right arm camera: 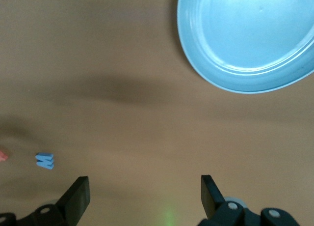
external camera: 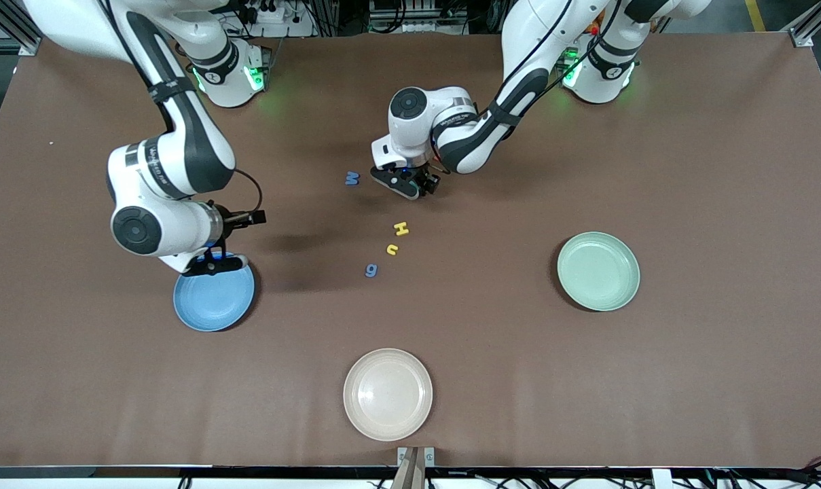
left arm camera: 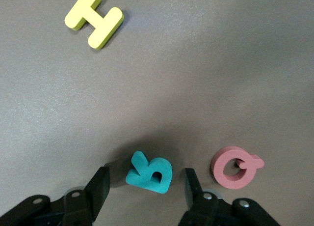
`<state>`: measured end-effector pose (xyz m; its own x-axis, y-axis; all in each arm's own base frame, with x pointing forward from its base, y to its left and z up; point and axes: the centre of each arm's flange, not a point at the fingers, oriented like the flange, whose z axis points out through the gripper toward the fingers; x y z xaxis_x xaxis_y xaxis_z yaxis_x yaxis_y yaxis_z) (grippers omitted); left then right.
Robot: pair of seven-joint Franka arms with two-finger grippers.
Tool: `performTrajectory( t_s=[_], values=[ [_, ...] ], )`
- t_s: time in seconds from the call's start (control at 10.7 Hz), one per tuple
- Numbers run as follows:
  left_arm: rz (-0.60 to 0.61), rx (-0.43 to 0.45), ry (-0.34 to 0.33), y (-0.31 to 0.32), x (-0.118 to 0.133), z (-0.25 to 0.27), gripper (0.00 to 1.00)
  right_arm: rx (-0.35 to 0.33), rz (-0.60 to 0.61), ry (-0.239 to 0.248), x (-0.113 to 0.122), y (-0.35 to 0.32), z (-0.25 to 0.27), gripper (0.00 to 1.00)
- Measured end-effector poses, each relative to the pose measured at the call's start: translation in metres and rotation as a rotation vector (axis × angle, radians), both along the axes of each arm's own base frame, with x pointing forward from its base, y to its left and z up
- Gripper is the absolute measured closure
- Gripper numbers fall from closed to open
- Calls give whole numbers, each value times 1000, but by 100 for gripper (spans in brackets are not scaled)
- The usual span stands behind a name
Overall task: Sort upper and lower case letters into plates
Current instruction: 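Lower the left gripper and grasp the teal letter k, then carry the teal k to the green plate while the right gripper reaches the letters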
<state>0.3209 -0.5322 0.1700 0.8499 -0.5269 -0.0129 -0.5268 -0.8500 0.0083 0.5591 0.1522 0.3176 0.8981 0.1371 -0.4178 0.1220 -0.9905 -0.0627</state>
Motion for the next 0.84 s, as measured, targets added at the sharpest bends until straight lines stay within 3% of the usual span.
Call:
performTrajectory(
  t_s=[0.28, 0.56, 0.84],
  values=[
    [1, 1, 0, 0, 1, -1, 36, -4, -4, 10, -1, -3, 0, 0],
    [1, -2, -5, -1, 2, 2, 61, -2, -11, 23, 0, -6, 3, 0],
    [-10, -3, -16, 3, 15, 3, 61, 0, -13, 22, 1, -6, 4, 0]
  ],
)
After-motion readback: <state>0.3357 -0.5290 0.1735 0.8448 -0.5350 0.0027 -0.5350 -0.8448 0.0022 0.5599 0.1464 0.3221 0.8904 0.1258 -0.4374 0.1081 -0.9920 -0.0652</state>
